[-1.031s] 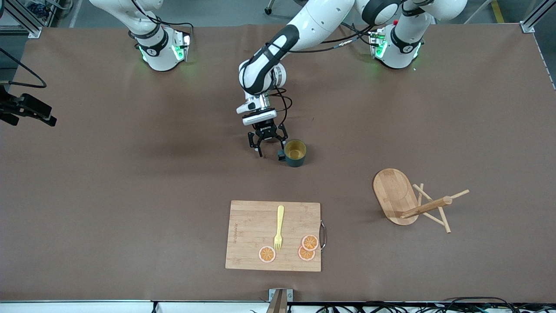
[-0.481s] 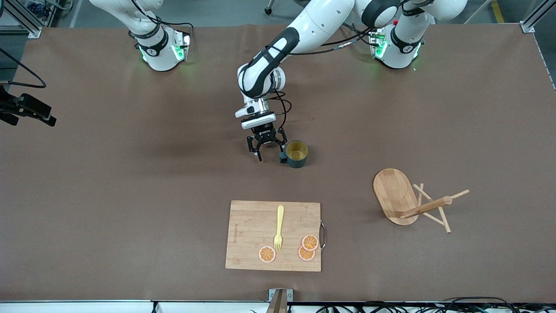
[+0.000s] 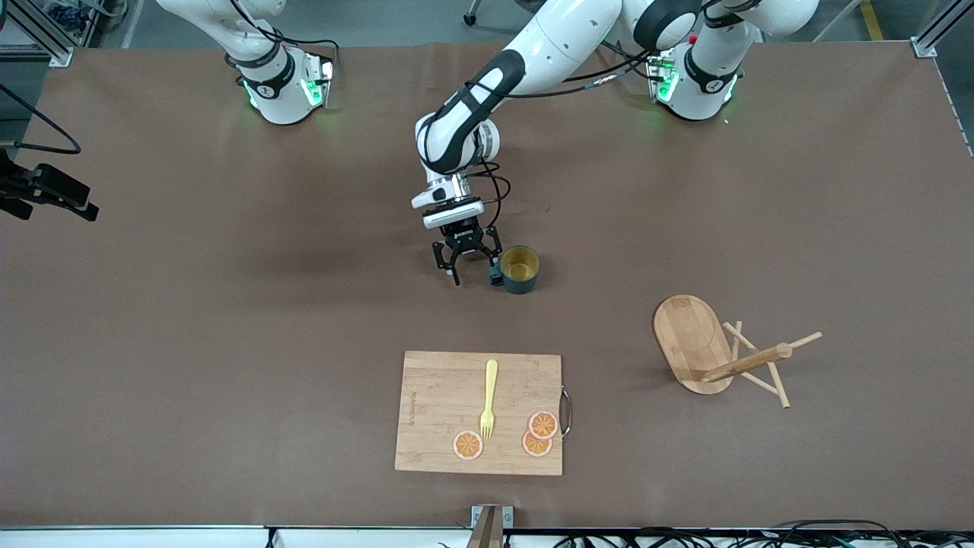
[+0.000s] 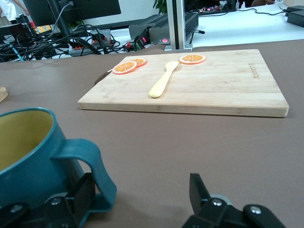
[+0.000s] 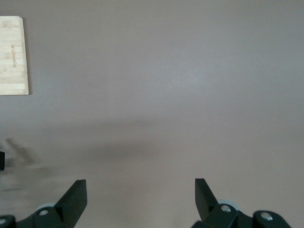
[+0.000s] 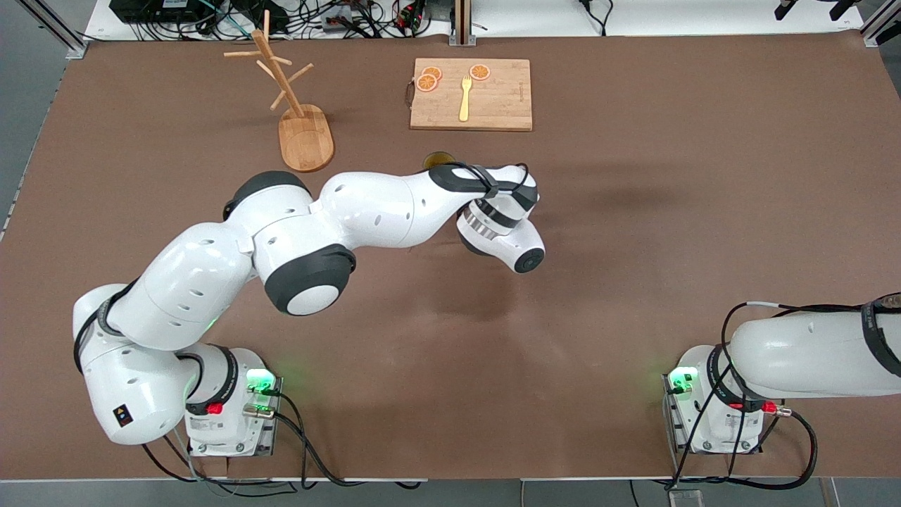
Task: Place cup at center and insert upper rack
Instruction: 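Close the left gripper on the teal mug handle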
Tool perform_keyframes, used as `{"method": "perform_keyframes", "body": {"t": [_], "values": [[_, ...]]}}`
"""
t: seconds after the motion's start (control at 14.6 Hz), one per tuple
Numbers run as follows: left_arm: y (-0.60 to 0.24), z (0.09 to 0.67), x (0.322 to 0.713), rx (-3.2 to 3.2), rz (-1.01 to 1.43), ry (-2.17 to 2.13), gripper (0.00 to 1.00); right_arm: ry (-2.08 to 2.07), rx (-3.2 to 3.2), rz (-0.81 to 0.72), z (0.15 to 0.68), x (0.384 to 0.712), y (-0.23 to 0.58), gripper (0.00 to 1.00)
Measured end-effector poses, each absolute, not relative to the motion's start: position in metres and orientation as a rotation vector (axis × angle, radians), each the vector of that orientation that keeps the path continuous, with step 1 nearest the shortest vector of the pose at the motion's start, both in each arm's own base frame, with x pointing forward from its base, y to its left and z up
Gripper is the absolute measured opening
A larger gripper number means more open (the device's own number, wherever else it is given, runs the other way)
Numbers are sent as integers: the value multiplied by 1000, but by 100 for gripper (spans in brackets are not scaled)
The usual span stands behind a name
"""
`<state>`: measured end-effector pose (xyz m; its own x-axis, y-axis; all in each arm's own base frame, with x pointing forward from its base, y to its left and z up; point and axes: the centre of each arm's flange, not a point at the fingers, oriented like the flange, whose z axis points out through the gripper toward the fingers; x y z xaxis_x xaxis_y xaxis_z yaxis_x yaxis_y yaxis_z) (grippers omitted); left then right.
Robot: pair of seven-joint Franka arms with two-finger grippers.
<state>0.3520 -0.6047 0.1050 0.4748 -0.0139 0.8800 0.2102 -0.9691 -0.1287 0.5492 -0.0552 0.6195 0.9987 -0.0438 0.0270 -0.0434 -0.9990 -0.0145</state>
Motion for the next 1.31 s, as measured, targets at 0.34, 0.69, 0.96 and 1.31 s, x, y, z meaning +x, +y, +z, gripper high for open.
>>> {"method": "perform_keyframes", "body": {"t": [0.34,0.69,0.96,1.31], "values": [[-600,99,362,-2496,-1487,-188,87,68,-3127,-43,620,549,-55,100],[-599,100,366,-2496,-1490,-205,67,68,-3127,-43,620,549,-55,100],[-599,100,367,-2501,-1493,-218,52,68,-3127,-42,619,549,-55,100],[-598,102,372,-2514,-1494,-288,21,68,-3127,-42,619,549,-55,100]]}}
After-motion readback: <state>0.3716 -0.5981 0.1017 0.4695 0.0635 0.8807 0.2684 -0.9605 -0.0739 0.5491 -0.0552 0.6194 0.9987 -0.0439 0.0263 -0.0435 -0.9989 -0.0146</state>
